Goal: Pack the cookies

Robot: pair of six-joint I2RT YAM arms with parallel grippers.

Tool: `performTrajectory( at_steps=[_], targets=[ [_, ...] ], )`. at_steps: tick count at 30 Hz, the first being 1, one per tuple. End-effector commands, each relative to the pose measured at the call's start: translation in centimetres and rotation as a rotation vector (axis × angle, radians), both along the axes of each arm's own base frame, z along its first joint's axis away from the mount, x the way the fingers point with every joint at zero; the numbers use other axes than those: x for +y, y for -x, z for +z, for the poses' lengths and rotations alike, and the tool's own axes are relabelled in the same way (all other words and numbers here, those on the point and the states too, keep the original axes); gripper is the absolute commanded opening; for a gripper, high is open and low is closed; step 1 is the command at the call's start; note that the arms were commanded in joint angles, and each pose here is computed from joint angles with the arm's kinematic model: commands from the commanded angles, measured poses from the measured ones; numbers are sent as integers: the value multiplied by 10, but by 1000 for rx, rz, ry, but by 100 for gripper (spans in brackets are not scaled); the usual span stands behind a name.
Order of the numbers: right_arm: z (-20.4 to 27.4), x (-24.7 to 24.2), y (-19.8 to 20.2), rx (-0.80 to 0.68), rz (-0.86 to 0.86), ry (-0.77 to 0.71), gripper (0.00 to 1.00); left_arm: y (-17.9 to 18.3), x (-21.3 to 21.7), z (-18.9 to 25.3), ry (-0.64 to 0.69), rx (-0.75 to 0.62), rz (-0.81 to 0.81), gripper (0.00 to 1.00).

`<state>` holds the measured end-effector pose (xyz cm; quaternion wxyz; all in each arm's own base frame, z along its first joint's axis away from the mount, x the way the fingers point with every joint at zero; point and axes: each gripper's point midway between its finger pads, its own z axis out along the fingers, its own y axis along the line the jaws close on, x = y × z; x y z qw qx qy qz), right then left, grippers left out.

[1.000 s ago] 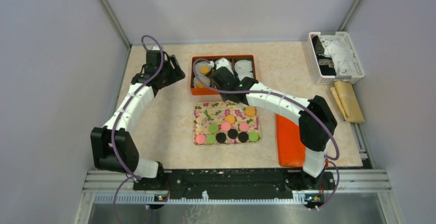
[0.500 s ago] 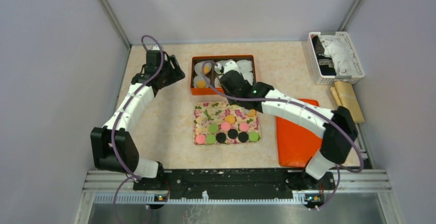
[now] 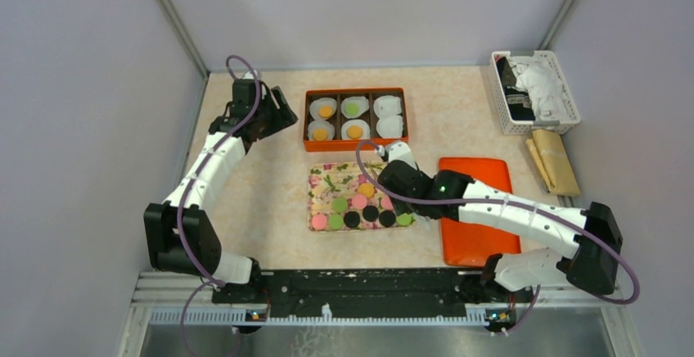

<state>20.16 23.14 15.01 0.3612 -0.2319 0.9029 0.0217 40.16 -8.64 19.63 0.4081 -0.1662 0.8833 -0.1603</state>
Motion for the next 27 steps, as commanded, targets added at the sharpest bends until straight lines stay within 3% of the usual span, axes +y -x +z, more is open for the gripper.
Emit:
performTrajectory(
  at_steps=[1, 11, 27],
  targets=[
    [-2, -23, 18, 41, -96, -41, 44, -7, -10, 26, 33, -63, -19, 72],
    [-30, -46, 27, 64, -175, 7, 45, -4, -15, 27, 42, -66, -33, 72],
    [-39, -21, 6, 28, -181, 1, 46, -3, -13, 25, 27, -69, -26, 72]
  ],
)
